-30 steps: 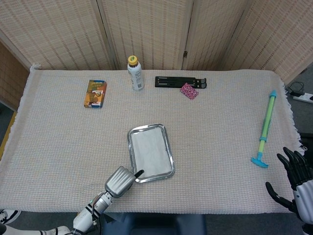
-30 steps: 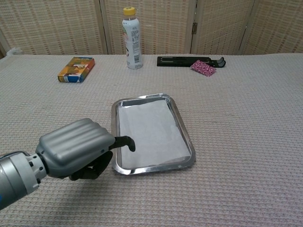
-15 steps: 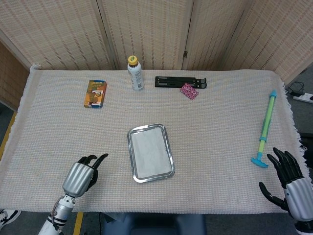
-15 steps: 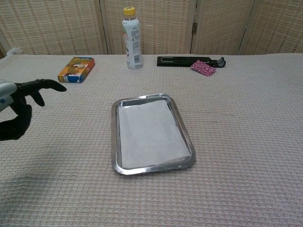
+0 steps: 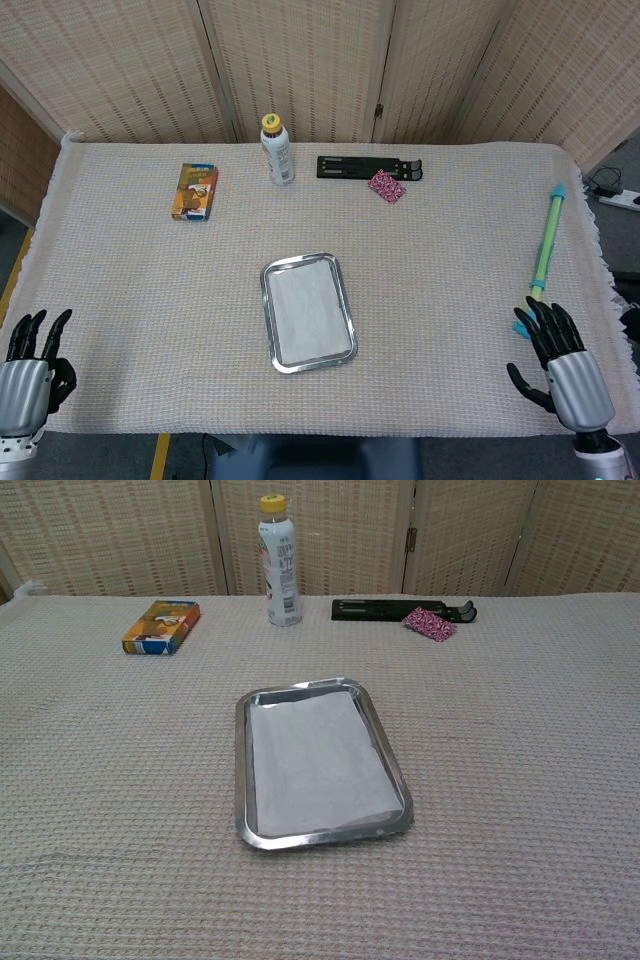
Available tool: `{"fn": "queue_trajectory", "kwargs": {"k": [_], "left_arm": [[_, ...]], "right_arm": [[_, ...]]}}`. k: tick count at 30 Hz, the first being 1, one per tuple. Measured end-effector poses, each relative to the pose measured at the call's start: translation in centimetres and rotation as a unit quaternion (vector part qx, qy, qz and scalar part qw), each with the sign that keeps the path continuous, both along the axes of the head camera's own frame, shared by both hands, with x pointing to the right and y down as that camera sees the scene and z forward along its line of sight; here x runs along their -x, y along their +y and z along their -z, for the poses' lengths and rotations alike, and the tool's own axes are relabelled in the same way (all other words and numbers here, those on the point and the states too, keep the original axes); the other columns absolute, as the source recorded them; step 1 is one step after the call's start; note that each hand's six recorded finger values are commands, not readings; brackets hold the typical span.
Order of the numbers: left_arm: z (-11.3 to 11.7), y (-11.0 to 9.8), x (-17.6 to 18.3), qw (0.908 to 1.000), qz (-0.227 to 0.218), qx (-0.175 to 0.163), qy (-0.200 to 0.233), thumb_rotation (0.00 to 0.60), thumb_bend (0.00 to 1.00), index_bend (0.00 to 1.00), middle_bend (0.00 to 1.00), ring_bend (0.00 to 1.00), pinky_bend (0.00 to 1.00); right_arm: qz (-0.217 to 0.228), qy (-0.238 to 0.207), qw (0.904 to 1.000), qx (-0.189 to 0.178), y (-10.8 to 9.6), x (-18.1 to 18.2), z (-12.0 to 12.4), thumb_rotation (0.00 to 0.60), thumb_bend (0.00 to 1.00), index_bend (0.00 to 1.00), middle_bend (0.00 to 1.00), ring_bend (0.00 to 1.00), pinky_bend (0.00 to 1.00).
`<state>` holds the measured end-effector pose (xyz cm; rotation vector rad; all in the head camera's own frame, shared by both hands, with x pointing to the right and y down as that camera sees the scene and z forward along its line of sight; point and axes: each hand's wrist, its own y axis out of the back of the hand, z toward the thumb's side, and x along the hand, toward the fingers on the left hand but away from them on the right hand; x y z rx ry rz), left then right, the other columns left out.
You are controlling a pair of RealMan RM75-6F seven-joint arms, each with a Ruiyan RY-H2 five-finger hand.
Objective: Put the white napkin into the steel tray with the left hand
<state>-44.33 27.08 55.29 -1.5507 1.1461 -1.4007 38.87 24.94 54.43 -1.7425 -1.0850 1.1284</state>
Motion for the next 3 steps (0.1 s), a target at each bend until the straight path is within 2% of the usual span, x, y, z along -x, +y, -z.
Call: {"fn": "queue_trajectory", "kwargs": {"k": [3], "left_arm": [[-0.30,0.33,-0.19,0.9998,-0.002,0.015,-0.009,0.600,0.20,0.01,0.00,0.00,0.02]], "right_arm": [[0.002,0.000,1.0000,0.005,-0.07,0.13,-0.38,0.600,0.41,0.00,0.00,0.00,0.00]]}}
